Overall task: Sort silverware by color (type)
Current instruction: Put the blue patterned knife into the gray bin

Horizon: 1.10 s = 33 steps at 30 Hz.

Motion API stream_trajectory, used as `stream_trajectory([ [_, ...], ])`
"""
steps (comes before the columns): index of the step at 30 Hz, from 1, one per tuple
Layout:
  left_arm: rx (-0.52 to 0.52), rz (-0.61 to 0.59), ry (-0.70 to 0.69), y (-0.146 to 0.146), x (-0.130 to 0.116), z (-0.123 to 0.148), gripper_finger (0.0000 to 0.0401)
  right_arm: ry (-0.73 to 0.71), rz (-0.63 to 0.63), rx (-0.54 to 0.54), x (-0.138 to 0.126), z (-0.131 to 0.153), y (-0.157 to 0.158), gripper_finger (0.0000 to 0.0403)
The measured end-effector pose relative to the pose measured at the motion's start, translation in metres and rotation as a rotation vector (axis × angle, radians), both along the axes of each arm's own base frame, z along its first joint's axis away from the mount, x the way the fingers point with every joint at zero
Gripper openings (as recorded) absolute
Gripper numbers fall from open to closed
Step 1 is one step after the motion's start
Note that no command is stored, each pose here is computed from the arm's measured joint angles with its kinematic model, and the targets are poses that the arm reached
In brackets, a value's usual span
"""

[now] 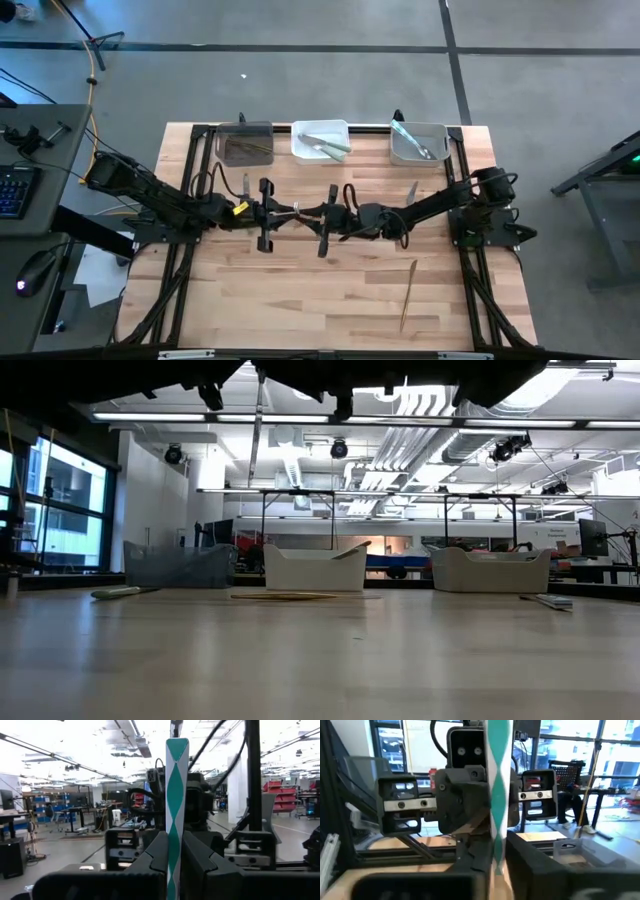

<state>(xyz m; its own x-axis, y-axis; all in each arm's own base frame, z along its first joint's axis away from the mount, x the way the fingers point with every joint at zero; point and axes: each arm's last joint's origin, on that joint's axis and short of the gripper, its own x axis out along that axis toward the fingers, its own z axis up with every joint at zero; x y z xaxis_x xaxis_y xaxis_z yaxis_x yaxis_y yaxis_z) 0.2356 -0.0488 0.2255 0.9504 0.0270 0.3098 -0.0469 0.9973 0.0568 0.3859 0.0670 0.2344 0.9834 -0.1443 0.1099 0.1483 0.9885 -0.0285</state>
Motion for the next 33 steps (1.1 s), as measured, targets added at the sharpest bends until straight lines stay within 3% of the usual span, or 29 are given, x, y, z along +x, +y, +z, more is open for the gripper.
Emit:
stream_trajectory([
  [2, -0.003, 0.007, 0.002, 0.001, 0.000, 0.000, 0.0018, 0.006, -0.003, -0.023, 0.000, 0.000, 0.000, 0.0013],
  [11, -0.023, 0.024, 0.011, 0.002, 0.000, -0.002, 0.0116, 0.089, -0.050, -0.053, -0.011, 0.017, -0.007, 0.0007],
  [18, -0.081, 0.004, 0.085, 0.005, -0.012, -0.024, 0.0158, 0.313, -0.173, -0.096, -0.046, 0.047, -0.035, 0.0005],
  [26, -0.116, 0.046, 0.123, 0.008, -0.021, -0.037, 0.0160, 0.732, -0.470, -0.067, -0.112, 0.056, -0.126, 0.0003],
  [30, -0.110, 0.048, 0.122, 0.008, -0.021, -0.037, 0.0160, 0.931, -0.591, -0.115, -0.139, 0.049, -0.173, 0.0002],
  [33, -0.109, 0.049, 0.127, 0.008, -0.021, -0.037, 0.0160, 1.003, -0.636, -0.116, -0.157, 0.038, -0.204, 0.0002],
])
